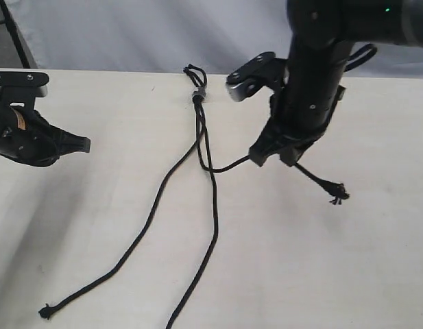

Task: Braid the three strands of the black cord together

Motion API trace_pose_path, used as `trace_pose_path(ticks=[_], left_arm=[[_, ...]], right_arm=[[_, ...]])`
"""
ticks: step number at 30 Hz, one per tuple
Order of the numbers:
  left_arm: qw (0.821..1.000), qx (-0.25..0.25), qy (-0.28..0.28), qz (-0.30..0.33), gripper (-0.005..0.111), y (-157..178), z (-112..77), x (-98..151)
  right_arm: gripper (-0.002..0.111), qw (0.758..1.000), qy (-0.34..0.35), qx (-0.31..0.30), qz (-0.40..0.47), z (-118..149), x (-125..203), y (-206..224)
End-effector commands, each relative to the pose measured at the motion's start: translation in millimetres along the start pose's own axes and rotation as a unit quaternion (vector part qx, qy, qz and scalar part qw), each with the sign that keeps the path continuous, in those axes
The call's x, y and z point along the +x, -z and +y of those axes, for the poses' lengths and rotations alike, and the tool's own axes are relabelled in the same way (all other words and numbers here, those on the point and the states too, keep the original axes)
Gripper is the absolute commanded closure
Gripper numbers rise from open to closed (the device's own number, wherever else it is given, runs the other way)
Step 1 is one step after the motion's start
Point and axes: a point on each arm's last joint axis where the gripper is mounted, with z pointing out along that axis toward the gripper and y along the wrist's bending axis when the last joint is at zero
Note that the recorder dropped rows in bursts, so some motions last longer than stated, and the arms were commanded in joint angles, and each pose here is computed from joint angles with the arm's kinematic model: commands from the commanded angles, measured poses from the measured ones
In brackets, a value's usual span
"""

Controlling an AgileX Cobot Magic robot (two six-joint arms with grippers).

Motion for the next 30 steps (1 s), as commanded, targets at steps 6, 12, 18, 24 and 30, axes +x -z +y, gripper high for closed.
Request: trace_pose_path(ticks=[6,12,18,24,30], left_arm=[[1.0,0.0,0.003,0.0,0.105,0,0.7,1],[1.0,0.001,0.01,-0.001,0.105,0,0.5,1],[1.0,0.005,0.006,0.016,0.105,2,-9.9,4],[0.996,0.043,-0.055,0.057,0.105,15,-69.4,6],[0.976,0.126,-0.169,0.048,0.105,38,-149.1,26]], right_arm=[[0.109,0.981,-0.181,0.029,-0.059,-79,43,-44],[0.109,0.978,-0.185,0.037,-0.092,-79,50,-61],[0.109,0.972,-0.216,0.032,-0.092,-77,51,-68],[0.109,0.971,-0.227,0.025,-0.07,-76,51,-85],[0.109,0.973,-0.226,0.019,-0.05,-75,51,-103]])
